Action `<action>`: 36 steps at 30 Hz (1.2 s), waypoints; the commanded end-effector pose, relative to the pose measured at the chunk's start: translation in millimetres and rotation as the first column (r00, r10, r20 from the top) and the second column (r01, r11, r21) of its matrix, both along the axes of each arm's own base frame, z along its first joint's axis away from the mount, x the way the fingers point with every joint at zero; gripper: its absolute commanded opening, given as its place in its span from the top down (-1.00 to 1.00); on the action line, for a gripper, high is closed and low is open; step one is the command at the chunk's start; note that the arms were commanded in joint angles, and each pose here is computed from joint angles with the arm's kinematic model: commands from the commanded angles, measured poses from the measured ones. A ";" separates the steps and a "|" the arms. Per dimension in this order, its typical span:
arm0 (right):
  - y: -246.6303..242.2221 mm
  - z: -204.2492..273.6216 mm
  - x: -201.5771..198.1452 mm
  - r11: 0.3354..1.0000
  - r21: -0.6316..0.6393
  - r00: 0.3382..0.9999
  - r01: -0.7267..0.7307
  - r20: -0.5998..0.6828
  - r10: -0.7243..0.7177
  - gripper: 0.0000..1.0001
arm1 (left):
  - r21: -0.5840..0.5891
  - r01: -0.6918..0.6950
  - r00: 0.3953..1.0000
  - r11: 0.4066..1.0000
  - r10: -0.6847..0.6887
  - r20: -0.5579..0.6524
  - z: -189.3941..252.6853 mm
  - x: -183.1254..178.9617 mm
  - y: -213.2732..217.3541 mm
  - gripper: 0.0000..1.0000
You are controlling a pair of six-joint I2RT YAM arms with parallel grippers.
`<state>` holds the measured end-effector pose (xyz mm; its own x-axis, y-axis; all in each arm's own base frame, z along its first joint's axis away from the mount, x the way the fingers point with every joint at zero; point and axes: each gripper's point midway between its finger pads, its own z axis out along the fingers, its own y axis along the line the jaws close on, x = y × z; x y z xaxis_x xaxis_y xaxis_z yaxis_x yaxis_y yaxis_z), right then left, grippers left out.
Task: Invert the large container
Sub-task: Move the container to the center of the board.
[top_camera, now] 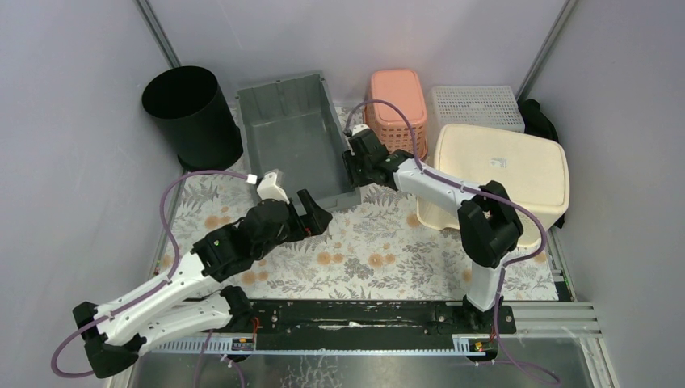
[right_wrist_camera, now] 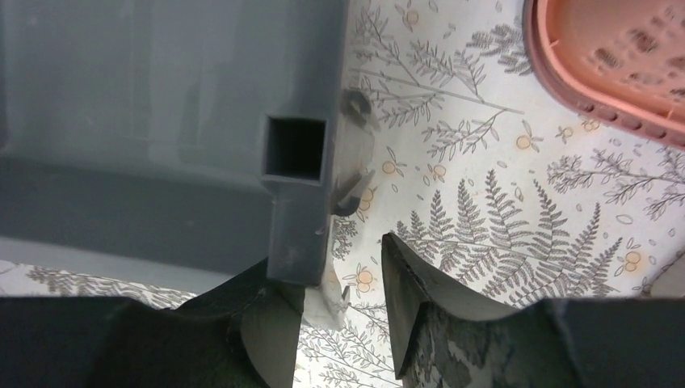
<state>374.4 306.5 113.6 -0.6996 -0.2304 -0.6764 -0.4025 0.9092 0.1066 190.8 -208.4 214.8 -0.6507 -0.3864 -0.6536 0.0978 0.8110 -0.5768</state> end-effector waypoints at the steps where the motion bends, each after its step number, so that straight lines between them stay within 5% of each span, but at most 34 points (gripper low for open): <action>1: 1.7 -9.2 4.8 1.000 -0.002 0.999 0.022 0.039 -0.022 0.09 | -0.004 -0.024 1.000 1.000 0.024 0.007 -0.2 3.0 0.8 -1.00; 11: -6.0 -11.5 0.1 0.999 -0.026 0.999 0.032 0.042 -0.031 1.00 | 0.000 -0.018 1.000 1.000 0.018 -0.002 -4.4 3.5 -2.3 -1.00; 36: -67.0 -22.8 -109.8 0.991 0.086 0.991 0.104 -0.098 -0.096 1.00 | -0.016 -0.033 0.999 0.999 0.033 0.007 -8.7 8.5 -6.1 -1.00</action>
